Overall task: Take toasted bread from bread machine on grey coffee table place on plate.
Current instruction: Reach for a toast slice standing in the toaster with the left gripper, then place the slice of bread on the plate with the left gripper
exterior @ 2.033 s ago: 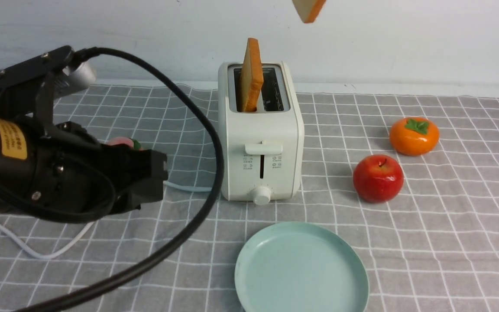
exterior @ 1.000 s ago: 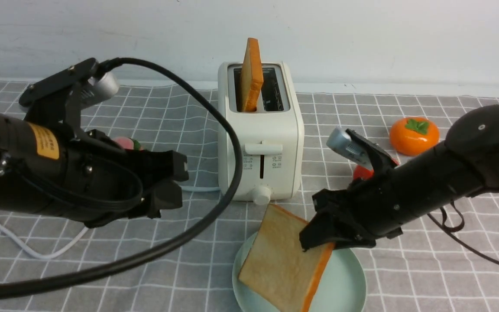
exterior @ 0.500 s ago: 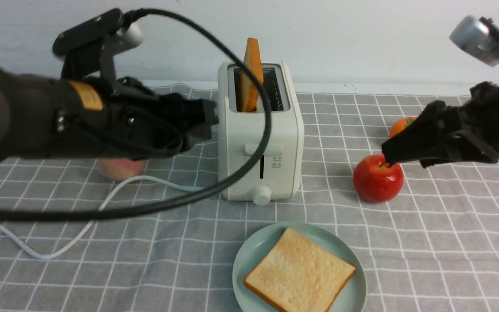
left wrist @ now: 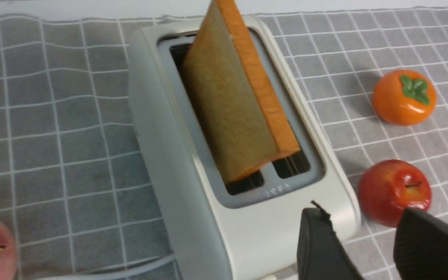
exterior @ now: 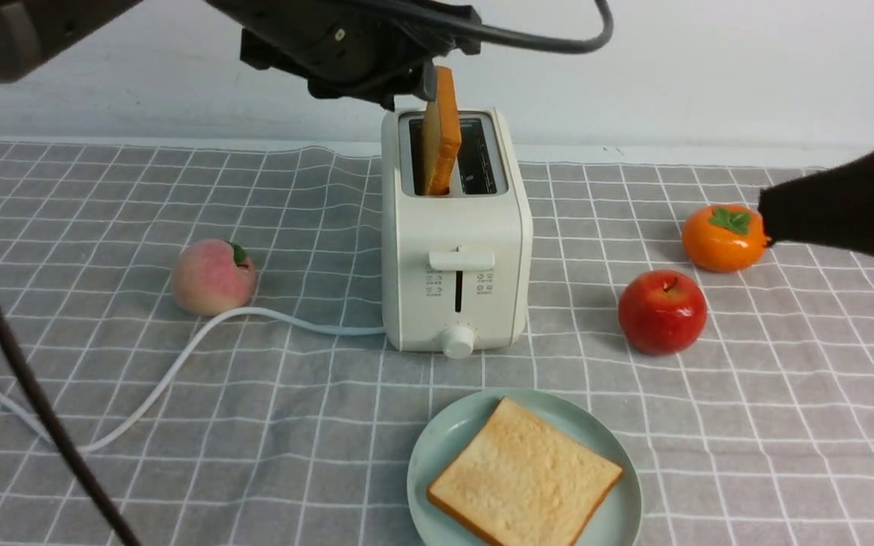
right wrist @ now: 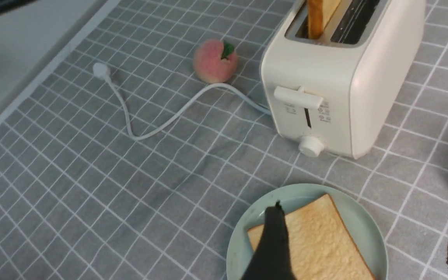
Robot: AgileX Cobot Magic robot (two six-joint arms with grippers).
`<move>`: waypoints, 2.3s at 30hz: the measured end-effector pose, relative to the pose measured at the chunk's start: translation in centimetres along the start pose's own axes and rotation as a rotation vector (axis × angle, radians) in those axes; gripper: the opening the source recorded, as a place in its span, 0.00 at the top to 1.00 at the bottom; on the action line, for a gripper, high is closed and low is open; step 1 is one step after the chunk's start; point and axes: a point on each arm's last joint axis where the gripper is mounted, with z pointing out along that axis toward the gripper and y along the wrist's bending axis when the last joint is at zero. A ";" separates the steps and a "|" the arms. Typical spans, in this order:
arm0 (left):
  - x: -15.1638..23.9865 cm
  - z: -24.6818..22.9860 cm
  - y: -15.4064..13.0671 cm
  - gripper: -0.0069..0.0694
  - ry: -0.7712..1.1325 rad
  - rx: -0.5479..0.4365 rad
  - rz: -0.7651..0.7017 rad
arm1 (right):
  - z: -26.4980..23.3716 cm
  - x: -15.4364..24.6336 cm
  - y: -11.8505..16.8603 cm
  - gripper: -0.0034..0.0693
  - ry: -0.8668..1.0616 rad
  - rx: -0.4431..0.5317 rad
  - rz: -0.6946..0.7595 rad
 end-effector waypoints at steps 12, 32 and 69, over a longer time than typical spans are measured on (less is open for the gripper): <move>1.4 3.3 -2.7 0.29 -0.021 -0.115 0.085 | 0.6 3.8 -0.7 0.20 -0.037 0.069 0.063; 2.9 11.4 -2.0 0.31 -0.142 -0.156 0.163 | 1.2 4.1 1.0 0.20 -0.009 -0.003 0.012; 9.9 -1.7 -3.6 0.93 0.448 0.315 0.235 | 1.1 4.0 0.9 0.20 -0.020 0.004 0.011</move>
